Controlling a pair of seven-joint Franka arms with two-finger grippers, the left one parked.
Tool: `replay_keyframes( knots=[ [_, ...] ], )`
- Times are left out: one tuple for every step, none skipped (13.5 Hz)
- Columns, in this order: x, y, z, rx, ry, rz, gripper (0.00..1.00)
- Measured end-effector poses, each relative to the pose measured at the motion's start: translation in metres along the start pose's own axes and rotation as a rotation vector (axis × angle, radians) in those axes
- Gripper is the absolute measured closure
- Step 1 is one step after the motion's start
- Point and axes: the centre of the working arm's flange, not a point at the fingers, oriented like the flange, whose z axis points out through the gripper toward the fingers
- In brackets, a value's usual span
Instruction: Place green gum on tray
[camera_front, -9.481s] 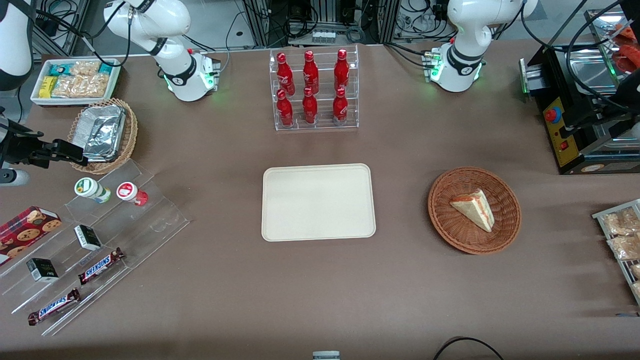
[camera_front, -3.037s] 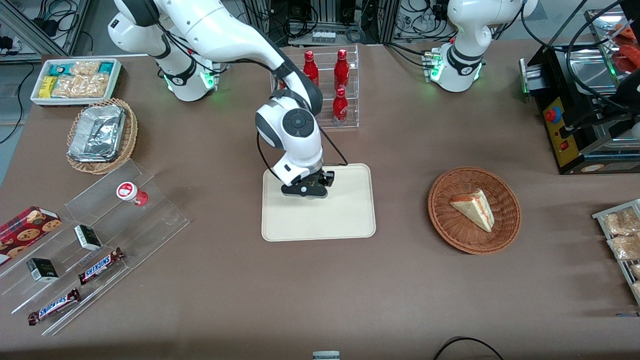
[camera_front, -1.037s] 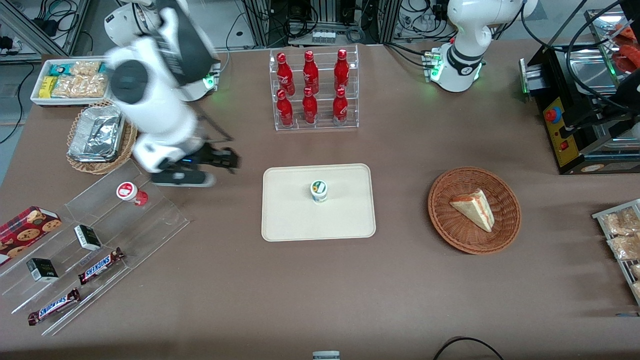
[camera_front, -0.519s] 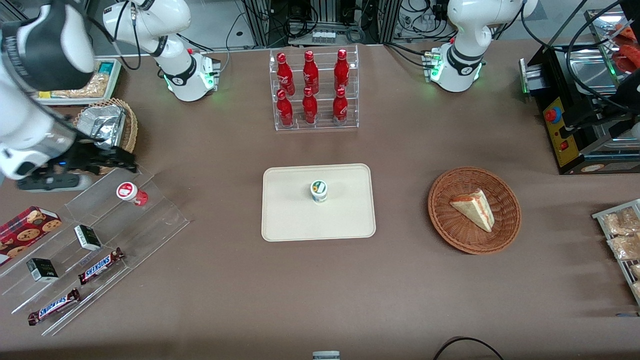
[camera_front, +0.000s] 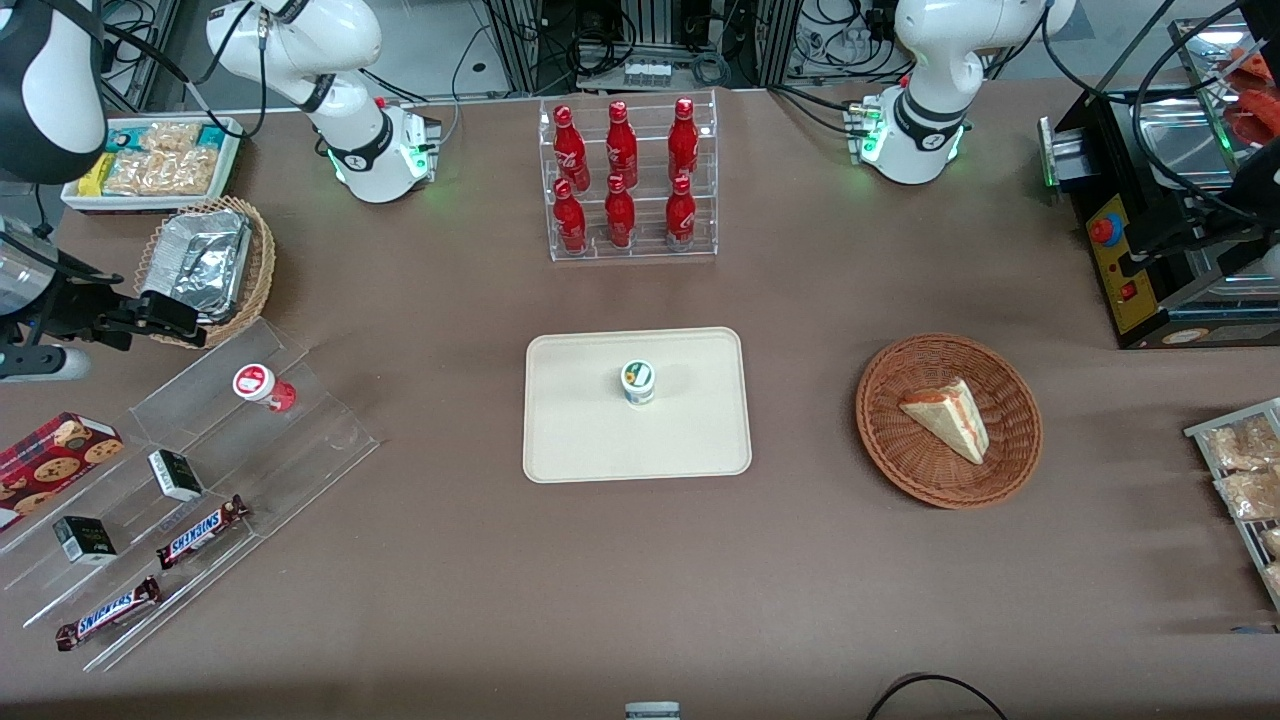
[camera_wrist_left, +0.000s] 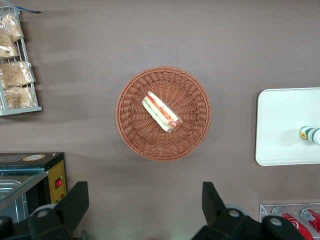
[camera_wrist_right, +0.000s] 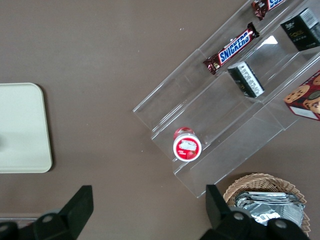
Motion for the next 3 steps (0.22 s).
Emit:
replay_keyframes(
  knots=[
    [0.0005, 0.0022, -0.0026, -0.001, 0.005, 0.004, 0.0],
    [0.0008, 0.0037, -0.0041, -0.001, 0.007, 0.006, 0.0],
    [0.0006, 0.0043, -0.0044, -0.001, 0.005, 0.006, 0.0]
  ],
)
